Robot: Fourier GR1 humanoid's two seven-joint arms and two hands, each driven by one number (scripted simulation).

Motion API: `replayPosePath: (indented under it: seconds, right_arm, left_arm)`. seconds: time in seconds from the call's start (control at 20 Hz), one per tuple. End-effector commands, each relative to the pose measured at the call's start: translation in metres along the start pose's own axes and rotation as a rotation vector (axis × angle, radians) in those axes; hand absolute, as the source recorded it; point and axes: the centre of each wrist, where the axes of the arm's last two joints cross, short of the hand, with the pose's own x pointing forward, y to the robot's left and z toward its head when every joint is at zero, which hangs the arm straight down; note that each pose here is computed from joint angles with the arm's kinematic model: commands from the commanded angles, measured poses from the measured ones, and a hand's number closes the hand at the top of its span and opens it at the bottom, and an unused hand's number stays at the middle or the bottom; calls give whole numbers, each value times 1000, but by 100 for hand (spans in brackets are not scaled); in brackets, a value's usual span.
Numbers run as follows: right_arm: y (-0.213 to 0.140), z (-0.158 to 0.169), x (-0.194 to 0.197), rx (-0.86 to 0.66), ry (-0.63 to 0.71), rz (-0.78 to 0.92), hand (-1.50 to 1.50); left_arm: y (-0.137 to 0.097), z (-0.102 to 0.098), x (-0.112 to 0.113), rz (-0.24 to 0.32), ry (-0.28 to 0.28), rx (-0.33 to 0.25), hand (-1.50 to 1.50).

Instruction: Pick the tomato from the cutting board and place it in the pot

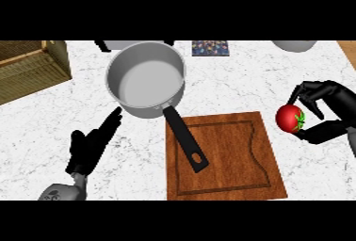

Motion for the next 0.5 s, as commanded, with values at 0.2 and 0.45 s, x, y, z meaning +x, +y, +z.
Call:
replayPosePath:
  seconds: [0.2,0.45]
  right_arm:
    - [8,-60,76,33,-55,120,150]
    - [16,-95,111,106,-25,184,150]
  left_arm:
    - [17,0,-5,-5,44,2,0]
    - [-14,-7,12,8,50,-8,0]
